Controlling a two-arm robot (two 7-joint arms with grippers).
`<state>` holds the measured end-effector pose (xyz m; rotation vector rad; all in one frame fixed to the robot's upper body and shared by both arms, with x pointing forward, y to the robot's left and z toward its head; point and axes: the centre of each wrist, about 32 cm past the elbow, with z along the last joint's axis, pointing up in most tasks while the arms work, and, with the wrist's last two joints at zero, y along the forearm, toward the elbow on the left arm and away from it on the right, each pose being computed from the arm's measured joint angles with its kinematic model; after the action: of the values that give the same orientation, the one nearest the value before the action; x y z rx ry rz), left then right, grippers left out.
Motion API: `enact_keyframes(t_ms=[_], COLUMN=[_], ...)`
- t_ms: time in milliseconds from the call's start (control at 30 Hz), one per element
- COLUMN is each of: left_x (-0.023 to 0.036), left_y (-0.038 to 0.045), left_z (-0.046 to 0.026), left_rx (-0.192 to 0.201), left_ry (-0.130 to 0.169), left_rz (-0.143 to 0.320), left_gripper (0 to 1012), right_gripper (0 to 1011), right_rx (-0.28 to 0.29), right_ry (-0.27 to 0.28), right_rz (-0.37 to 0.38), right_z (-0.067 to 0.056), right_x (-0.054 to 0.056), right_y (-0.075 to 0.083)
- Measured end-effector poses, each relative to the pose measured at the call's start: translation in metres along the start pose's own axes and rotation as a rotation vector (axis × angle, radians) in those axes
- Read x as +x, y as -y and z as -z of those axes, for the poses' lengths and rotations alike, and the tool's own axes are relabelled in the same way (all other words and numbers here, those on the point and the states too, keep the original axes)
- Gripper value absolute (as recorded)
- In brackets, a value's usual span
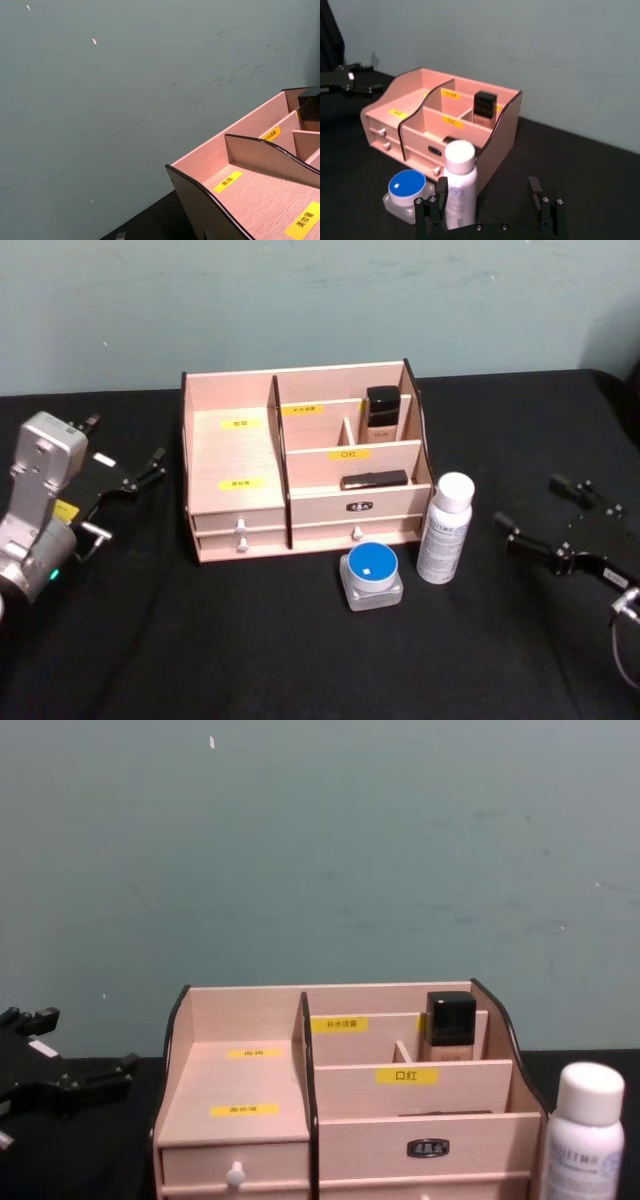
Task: Pick up the facial cleanser and watermelon frost from the table and place them into the tiered storage box.
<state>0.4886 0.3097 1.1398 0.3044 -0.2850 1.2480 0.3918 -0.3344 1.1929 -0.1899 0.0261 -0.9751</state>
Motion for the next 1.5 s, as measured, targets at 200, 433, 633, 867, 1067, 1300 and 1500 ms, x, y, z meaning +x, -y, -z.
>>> enact_keyframes(t_ms=[200, 433, 633, 867, 1067, 1300, 1500], left_x=[0.0, 0.0, 0.0, 0.0, 0.0, 0.0, 0.0], left_y=[0.0, 0.0, 0.0, 0.0, 0.0, 0.0, 0.0], left_z=[0.0, 0.0, 0.0, 0.0, 0.0, 0.0, 0.0], left_rx=[0.0, 0.0, 0.0, 0.0, 0.0, 0.0, 0.0], left_ry=[0.0, 0.0, 0.0, 0.0, 0.0, 0.0, 0.0], left_rz=[0.0, 0.0, 0.0, 0.0, 0.0, 0.0, 0.0], left_gripper=[1010, 1010, 1009, 1010, 1010, 1010, 1010], right_gripper=[1003, 1003, 1002, 1002, 1002, 1003, 1003], right_rx=[-0.032, -0.048, -0.059, -0.062, -0.053, -0.047, -0.046], right_ry=[-0.031, -0.038, -0.039, -0.049, -0.05, -0.043, -0.033], right_rz=[-0.044, -0.078, -0.091, -0.114, -0.126, -0.137, -0.147], right_z=[0.011, 0.017, 0.021, 0.026, 0.027, 0.026, 0.026], right_x=[0.002, 0.002, 0.004, 0.006, 0.008, 0.01, 0.01], right_y=[-0.008, -0.016, -0.026, -0.039, -0.05, -0.06, -0.068])
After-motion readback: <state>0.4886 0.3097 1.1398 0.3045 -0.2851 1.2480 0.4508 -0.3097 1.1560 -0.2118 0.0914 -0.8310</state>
